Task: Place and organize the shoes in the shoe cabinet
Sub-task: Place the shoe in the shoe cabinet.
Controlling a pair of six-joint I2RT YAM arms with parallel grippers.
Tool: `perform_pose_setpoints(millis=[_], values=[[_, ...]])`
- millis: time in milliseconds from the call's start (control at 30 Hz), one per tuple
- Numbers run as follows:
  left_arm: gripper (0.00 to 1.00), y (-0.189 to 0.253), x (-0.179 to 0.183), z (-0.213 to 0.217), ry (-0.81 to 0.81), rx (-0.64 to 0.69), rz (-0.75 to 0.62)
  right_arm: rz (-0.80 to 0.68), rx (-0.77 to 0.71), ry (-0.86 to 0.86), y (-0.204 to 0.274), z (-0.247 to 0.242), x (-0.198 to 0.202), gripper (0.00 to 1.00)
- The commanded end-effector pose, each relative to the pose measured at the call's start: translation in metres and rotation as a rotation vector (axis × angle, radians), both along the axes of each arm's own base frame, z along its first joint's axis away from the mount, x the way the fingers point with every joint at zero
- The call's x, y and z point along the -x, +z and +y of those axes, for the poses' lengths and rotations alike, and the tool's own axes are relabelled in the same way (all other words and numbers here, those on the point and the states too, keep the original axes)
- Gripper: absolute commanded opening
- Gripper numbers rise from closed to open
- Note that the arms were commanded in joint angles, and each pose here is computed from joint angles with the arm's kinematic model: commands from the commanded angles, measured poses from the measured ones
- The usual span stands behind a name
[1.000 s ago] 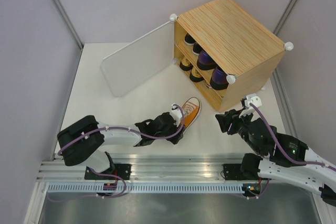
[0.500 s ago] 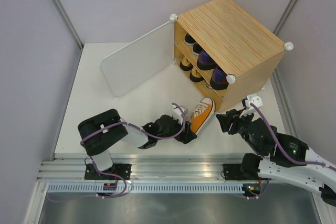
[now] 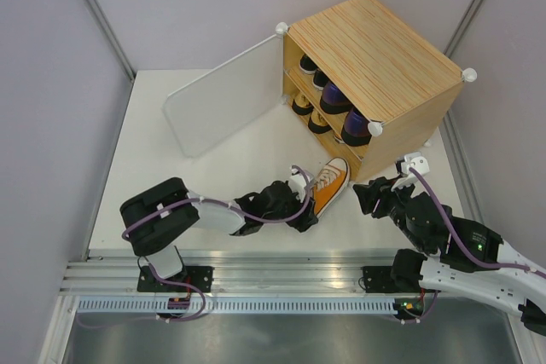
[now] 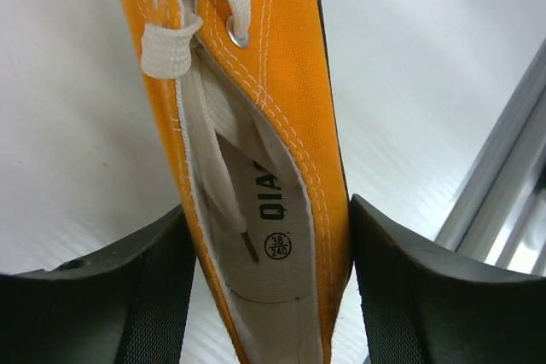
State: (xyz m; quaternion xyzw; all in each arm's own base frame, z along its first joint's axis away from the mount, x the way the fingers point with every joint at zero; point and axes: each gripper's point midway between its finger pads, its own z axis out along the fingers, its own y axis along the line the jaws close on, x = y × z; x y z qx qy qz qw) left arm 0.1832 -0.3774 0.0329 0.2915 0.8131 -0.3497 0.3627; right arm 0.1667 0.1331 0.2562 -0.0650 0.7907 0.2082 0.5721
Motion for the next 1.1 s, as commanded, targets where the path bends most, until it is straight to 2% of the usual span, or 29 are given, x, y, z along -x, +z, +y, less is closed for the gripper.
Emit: perform_pose_setpoints(millis=[0, 167, 433, 567, 700, 1067], values=[[0.02, 0.033, -0.028, -0.006, -0.009, -0.048, -0.178, -0.022, -0.005, -0.016, 0.013, -0.007, -0.001, 0.52], [0.02, 0.044, -0.038, -0.008, -0.075, -0.065, -0.242, -0.026, -0.01, -0.025, 0.014, -0.009, -0.001, 0.52], [0.02, 0.048, -0.052, -0.013, -0.189, -0.077, -0.247, -0.03, -0.004, -0.036, 0.014, -0.011, -0.002, 0.52], [0.02, 0.055, -0.058, -0.013, -0.256, -0.084, -0.308, -0.033, 0.001, -0.049, 0.015, -0.013, -0.004, 0.52], [0.02, 0.053, -0.064, -0.011, -0.312, -0.088, -0.287, -0.033, 0.009, -0.059, 0.014, -0.013, -0.005, 0.54], [0.02, 0.053, -0.094, -0.014, -0.302, -0.097, -0.272, -0.047, 0.004, -0.07, 0.02, -0.017, -0.006, 0.54]])
